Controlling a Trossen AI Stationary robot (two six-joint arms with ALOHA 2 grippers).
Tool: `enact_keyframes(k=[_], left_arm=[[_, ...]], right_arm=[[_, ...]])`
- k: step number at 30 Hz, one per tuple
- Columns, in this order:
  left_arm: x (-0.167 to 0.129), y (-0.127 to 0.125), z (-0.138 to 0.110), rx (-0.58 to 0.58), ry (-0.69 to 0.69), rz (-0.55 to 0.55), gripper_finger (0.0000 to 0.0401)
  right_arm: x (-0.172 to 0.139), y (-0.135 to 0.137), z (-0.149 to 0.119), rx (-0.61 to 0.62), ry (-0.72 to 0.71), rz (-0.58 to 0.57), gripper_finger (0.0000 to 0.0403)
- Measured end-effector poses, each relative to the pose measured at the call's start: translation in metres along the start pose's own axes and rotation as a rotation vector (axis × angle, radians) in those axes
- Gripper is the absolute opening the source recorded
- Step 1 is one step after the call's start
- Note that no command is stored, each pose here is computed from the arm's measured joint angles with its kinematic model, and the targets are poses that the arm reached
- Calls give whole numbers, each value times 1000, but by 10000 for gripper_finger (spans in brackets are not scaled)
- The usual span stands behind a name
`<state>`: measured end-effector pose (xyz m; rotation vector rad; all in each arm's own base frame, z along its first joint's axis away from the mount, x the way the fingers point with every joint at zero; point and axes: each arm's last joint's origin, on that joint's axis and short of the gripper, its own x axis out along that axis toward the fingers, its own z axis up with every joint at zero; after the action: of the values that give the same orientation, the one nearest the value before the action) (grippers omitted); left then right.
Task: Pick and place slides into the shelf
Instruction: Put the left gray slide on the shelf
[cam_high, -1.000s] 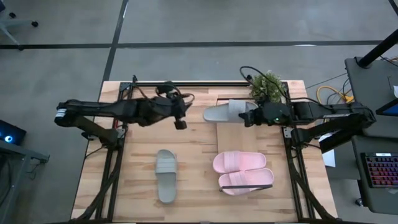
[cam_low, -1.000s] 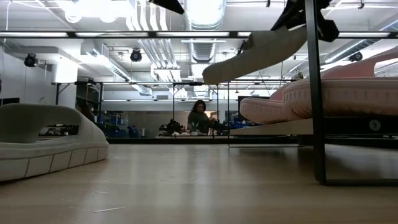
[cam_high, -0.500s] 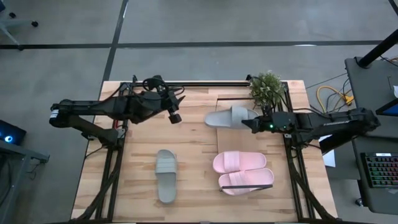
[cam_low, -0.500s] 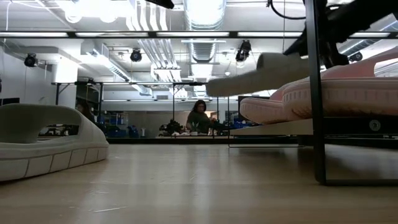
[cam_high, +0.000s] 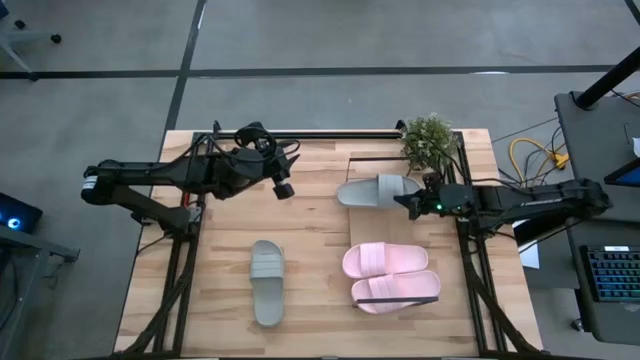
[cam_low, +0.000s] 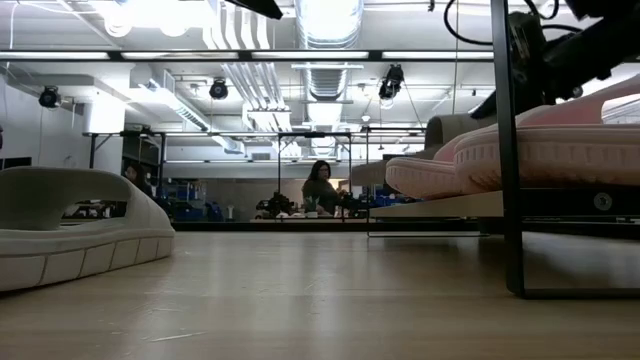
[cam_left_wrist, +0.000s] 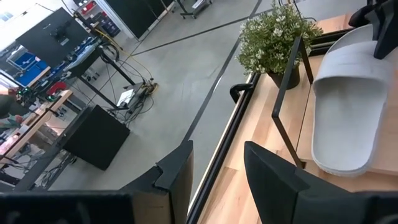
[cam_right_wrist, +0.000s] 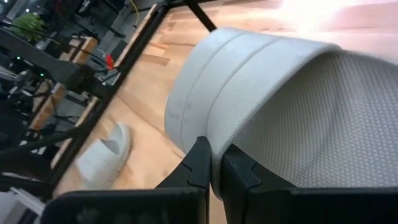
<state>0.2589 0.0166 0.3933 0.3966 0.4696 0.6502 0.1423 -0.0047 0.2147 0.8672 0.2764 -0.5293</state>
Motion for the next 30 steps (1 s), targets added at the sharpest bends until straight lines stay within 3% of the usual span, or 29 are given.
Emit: enact_keyframes(k=[30], left_arm=[[3,4,-1,-8,14,38,128]], right_arm=[[-1,-53,-6,-91,-53,81,8]])
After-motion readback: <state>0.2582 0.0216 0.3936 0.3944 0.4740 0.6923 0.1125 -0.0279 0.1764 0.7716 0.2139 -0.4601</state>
